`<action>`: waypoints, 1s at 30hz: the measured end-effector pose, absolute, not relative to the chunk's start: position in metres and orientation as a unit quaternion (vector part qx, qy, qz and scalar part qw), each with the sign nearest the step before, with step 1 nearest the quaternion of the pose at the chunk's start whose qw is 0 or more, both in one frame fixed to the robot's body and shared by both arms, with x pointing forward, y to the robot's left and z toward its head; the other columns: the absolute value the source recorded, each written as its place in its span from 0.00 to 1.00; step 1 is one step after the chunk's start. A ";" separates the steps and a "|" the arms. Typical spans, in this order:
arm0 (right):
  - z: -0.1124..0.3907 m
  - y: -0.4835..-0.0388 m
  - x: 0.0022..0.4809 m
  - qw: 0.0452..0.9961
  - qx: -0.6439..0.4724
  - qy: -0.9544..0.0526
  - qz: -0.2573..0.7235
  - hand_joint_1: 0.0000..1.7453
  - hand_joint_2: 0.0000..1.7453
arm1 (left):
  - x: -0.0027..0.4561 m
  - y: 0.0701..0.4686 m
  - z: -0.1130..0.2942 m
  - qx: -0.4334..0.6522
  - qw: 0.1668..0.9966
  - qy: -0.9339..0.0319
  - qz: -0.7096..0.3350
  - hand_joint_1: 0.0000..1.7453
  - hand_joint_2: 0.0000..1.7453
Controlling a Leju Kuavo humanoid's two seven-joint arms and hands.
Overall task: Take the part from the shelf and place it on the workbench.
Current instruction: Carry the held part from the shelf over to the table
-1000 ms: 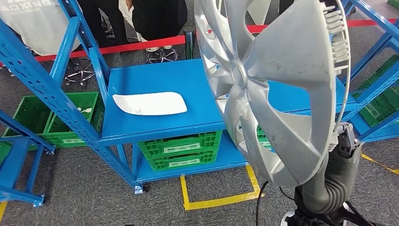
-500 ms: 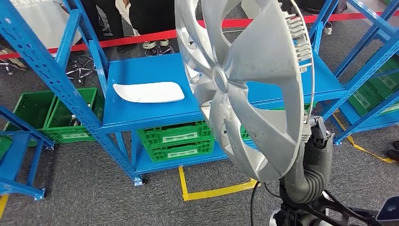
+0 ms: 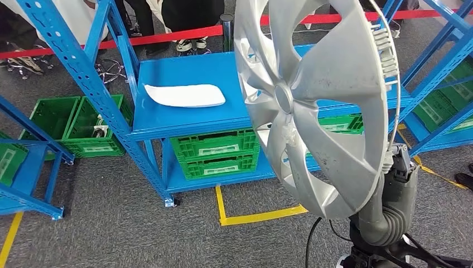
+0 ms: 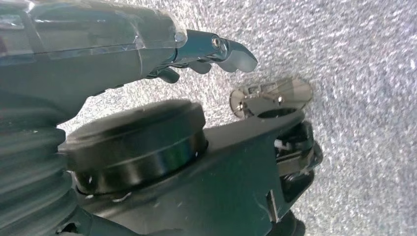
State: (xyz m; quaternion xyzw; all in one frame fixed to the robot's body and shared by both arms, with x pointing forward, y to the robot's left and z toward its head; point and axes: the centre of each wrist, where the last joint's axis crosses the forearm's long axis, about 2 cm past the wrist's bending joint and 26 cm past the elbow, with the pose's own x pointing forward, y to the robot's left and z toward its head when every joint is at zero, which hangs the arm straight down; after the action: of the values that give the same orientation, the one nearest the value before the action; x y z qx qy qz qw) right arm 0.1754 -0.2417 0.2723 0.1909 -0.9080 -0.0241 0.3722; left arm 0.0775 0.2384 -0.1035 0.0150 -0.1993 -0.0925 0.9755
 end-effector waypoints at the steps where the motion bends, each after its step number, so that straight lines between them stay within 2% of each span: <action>1: 0.273 -0.242 0.175 0.372 0.191 -0.908 -0.024 1.00 1.00 | 0.077 0.239 -0.104 0.015 0.976 -0.199 -0.092 0.00 1.00; 30: 0.273 -0.244 0.174 0.371 0.189 -0.909 -0.024 1.00 1.00 | 0.078 0.236 -0.103 0.013 0.975 -0.200 -0.092 0.00 1.00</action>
State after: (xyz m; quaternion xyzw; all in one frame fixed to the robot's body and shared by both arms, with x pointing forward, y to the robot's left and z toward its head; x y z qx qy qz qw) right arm 0.1739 -0.2439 0.2734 0.1886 -0.9091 -0.0237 0.3707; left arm 0.0784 0.2365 -0.1031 0.0131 -0.1996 -0.0919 0.9755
